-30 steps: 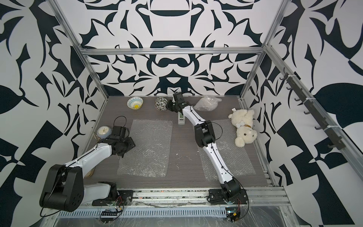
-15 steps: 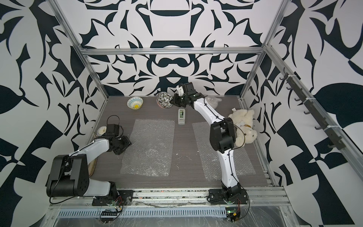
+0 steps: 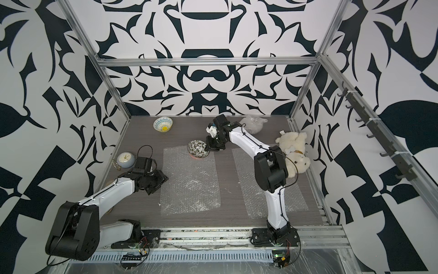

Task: Wrap bowls in bubble wrap
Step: Move the bubble wrap to the center of the board, then place the bowl on the bubble wrap.

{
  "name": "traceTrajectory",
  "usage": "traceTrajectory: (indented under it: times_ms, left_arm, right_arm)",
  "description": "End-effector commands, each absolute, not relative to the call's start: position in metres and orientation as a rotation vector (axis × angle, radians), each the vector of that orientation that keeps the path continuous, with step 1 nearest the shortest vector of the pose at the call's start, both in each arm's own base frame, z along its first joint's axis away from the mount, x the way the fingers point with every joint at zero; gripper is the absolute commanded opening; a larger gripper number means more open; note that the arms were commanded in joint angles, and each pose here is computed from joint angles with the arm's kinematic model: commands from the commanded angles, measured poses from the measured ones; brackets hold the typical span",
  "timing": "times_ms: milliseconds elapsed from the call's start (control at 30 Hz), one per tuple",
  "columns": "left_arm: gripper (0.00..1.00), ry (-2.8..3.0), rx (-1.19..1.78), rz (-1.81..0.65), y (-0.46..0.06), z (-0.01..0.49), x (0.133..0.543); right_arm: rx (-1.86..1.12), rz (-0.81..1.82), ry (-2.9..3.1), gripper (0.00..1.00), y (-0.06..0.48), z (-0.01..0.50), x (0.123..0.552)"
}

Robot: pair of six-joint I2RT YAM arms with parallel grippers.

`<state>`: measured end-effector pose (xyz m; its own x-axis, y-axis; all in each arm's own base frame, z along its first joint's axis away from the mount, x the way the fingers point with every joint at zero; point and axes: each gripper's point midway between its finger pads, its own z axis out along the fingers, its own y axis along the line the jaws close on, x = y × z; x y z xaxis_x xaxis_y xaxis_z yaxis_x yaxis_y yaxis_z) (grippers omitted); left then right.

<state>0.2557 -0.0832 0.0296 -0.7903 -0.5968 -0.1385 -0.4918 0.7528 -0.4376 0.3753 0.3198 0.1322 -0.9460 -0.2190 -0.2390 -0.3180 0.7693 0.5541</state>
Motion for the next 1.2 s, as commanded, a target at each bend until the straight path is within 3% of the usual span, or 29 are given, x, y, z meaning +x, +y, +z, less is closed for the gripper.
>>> traceTrajectory:
  times_ms: [0,233,400,1167]
  left_arm:
    - [0.6,2.742,-0.832,-0.493,-0.08,0.026,0.255]
    - [0.65,2.707,-0.777,-0.373,-0.066,0.049,0.265]
    - [0.66,2.626,-0.751,-0.416,-0.067,0.069,0.272]
    - [0.66,2.519,-0.718,-0.473,-0.068,0.076,0.278]
  right_arm:
    - [-0.611,0.791,2.78,0.0,0.327,0.147,0.356]
    - [-0.699,0.654,2.78,0.0,0.356,0.129,0.346]
    - [-0.7,0.581,2.792,0.0,0.363,0.11,0.351]
    - [-0.647,0.673,2.766,0.0,0.381,0.11,0.358]
